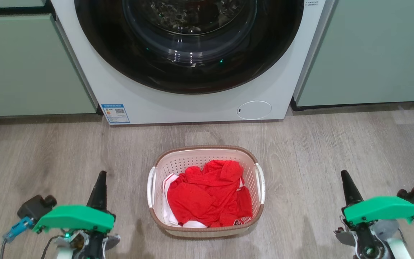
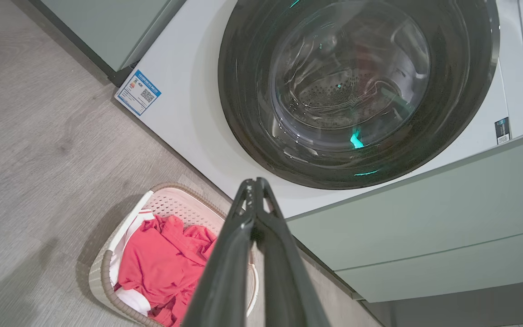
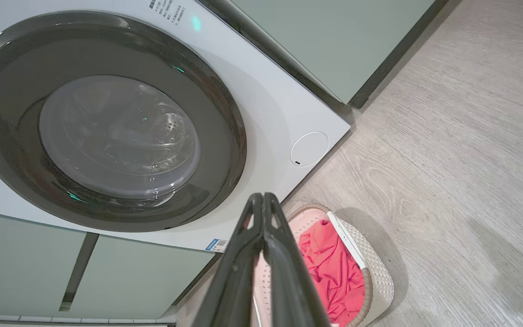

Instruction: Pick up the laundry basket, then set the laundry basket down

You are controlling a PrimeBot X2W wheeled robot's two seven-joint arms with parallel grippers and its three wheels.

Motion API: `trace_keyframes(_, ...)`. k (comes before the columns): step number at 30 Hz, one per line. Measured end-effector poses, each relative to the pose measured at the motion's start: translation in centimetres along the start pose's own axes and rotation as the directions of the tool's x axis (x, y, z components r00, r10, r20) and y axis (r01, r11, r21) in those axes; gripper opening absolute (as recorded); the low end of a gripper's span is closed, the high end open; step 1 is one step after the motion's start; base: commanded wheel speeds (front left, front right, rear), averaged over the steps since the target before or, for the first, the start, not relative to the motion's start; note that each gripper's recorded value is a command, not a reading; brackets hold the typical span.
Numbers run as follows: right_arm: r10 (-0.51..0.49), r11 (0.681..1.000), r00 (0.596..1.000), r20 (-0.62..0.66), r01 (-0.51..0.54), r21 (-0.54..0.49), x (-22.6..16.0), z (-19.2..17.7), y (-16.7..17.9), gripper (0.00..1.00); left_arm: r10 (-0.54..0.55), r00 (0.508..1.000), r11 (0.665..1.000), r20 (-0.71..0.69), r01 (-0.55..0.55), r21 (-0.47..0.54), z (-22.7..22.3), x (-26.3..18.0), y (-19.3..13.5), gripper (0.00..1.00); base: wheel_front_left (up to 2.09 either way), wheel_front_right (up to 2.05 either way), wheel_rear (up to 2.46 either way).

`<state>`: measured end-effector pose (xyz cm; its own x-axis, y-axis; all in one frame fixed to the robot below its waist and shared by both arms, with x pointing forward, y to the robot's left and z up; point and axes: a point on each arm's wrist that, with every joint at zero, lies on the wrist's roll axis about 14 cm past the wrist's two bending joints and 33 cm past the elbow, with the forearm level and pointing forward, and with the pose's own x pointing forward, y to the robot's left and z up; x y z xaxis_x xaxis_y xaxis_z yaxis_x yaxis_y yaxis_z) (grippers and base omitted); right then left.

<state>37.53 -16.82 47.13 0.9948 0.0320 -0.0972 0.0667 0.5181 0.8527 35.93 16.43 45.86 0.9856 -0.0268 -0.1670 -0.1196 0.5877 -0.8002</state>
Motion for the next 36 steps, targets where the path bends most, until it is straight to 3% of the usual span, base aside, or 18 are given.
trace_keyframes(18,-0.027,0.984,1.000,0.011,0.025,0.177,-0.2,1.0,-0.8,0.00,-0.001,1.000,0.980,0.000,0.001,-0.200,0.8,0.3,0.2,0.00,0.00,0.00,0.00)
trace_keyframes(36,-0.037,0.937,0.999,0.027,0.026,0.348,-0.3,2.1,-1.3,0.00,-0.021,1.000,0.920,0.005,0.021,-0.392,1.5,0.7,0.1,0.00,0.00,0.00,0.00)
